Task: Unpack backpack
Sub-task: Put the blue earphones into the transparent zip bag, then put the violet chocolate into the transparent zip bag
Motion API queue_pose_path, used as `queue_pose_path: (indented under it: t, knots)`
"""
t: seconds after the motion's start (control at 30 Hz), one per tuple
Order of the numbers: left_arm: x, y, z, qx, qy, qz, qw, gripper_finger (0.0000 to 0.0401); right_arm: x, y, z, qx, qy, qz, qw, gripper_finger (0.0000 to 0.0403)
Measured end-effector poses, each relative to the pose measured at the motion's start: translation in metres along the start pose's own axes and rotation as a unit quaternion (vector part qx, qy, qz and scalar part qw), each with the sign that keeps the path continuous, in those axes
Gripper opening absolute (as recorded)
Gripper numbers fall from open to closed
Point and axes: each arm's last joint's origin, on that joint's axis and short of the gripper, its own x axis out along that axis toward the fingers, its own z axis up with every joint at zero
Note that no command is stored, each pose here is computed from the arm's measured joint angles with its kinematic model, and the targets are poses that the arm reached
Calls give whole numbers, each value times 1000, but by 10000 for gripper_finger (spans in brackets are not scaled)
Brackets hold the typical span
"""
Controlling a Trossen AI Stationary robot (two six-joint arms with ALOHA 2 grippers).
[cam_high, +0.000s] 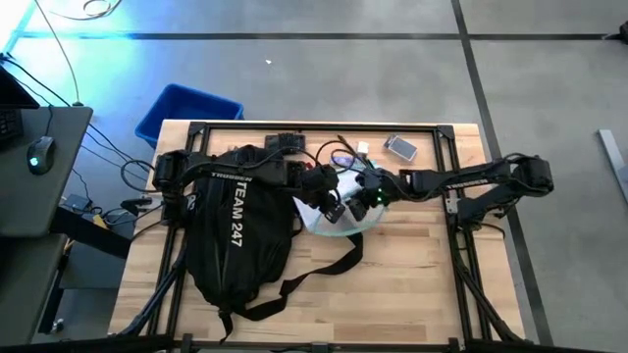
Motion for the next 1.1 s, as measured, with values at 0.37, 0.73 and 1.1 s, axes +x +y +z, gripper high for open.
queue_pose_path:
  t: [0.37, 0.73, 1.1]
  knots:
    - [0, 4, -3, 5, 10, 26, 1000, 0, -29, 25, -4, -76, 47, 174, 981, 242]
    - [-1, 8, -6, 14, 26, 49, 998, 0, -81, 3, 33, -83, -129, 125, 980, 224]
    - [-1, 6, -8, 27, 40, 30, 998, 0, -30, -101, 63, 24, -74, -45, 996, 211]
